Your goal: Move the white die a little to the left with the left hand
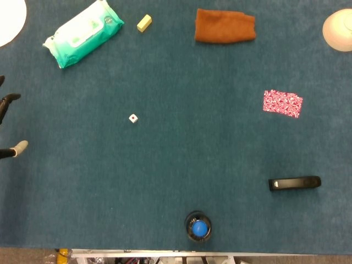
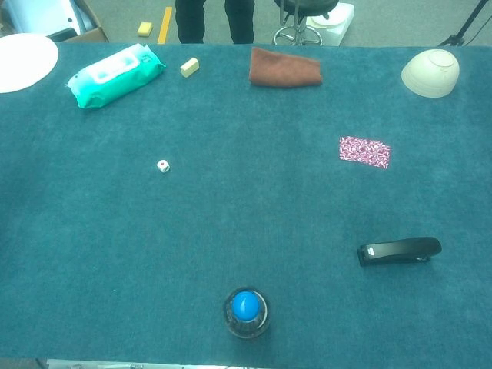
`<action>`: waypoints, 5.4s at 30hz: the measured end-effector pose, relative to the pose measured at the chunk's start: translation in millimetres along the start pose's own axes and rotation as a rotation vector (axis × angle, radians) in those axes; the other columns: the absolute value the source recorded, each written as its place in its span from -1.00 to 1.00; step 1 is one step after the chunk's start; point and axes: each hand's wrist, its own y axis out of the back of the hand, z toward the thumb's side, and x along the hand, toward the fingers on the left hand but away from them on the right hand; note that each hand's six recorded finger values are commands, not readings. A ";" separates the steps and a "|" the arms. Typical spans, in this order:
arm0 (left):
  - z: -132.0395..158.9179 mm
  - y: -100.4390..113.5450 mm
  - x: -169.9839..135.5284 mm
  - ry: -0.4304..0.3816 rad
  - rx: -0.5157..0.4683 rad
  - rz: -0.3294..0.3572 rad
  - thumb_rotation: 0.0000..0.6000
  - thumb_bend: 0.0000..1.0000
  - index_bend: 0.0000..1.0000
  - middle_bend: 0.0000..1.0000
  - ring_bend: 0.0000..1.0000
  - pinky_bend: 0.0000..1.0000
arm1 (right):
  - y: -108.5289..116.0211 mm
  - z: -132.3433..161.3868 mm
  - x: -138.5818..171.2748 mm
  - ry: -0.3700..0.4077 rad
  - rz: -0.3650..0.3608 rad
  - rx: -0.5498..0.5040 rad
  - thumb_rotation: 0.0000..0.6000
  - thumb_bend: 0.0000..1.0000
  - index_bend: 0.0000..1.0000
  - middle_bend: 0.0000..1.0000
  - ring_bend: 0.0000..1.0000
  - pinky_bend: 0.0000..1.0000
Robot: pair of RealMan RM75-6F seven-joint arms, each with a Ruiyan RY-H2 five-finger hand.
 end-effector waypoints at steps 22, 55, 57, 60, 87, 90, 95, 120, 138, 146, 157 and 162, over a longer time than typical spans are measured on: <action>48.7 -31.1 24.8 -0.196 -0.045 -0.064 1.00 -1.00 -0.53 -1.00 -0.75 -0.22 | 3.8 31.6 -35.7 0.096 0.015 0.017 1.00 -1.00 -0.20 -0.53 -0.62 -0.43; 160.9 -76.6 74.2 -0.522 -0.130 -0.211 1.00 -0.81 -0.21 -1.00 -1.00 -0.77 | 11.2 47.0 -54.3 0.119 0.010 -0.008 1.00 -1.00 -0.20 -0.53 -0.62 -0.43; 164.8 -79.1 76.1 -0.531 -0.135 -0.223 1.00 -0.76 -0.21 -1.00 -1.00 -0.78 | 11.4 46.0 -54.4 0.117 0.010 -0.011 1.00 -1.00 -0.20 -0.53 -0.62 -0.43; 169.5 -82.9 80.2 -0.542 -0.135 -0.235 1.00 -0.70 -0.21 -1.00 -1.00 -0.78 | 11.2 44.7 -54.0 0.114 0.011 -0.013 1.00 -1.00 -0.20 -0.53 -0.62 -0.43; 172.0 -112.8 116.5 -0.505 -0.055 -0.268 1.00 -0.69 -0.20 -1.00 -1.00 -0.78 | 1.2 38.1 -55.0 0.094 0.036 -0.023 1.00 -1.00 -0.20 -0.53 -0.62 -0.43; 169.8 -115.5 119.8 -0.493 -0.051 -0.273 1.00 -0.69 -0.20 -1.00 -1.00 -0.78 | -0.4 37.7 -54.6 0.094 0.041 -0.024 1.00 -1.00 -0.20 -0.53 -0.62 -0.43; 166.2 -117.8 124.4 -0.468 -0.052 -0.277 1.00 -0.69 -0.20 -1.00 -1.00 -0.78 | -2.3 37.0 -54.3 0.091 0.045 -0.026 1.00 -1.00 -0.20 -0.53 -0.62 -0.43; 168.7 -124.7 126.8 -0.511 0.025 -0.283 1.00 -0.69 -0.18 -1.00 -1.00 -0.78 | -8.1 31.7 -52.0 0.075 0.058 -0.039 1.00 -1.00 -0.20 -0.53 -0.62 -0.43; 168.7 -124.2 136.6 -0.585 0.154 -0.217 1.00 -0.69 -0.16 -1.00 -1.00 -0.76 | -11.3 28.8 -51.1 0.063 0.067 -0.042 1.00 -1.00 -0.20 -0.53 -0.62 -0.43; 158.3 -129.2 134.8 -0.591 0.199 -0.237 1.00 -0.69 -0.15 -1.00 -1.00 -0.76 | -15.1 28.7 -51.6 0.062 0.074 -0.045 1.00 -1.00 -0.20 -0.53 -0.62 -0.43; 163.3 -124.8 131.9 -0.620 0.209 -0.226 1.00 -0.68 -0.12 -1.00 -1.00 -0.76 | -18.6 27.9 -51.5 0.058 0.079 -0.051 1.00 -1.00 -0.20 -0.53 -0.62 -0.43; 168.1 -122.8 134.2 -0.642 0.229 -0.220 1.00 -0.67 -0.12 -1.00 -1.00 -0.76 | -18.0 25.6 -50.9 0.052 0.078 -0.050 1.00 -1.00 -0.20 -0.53 -0.62 -0.43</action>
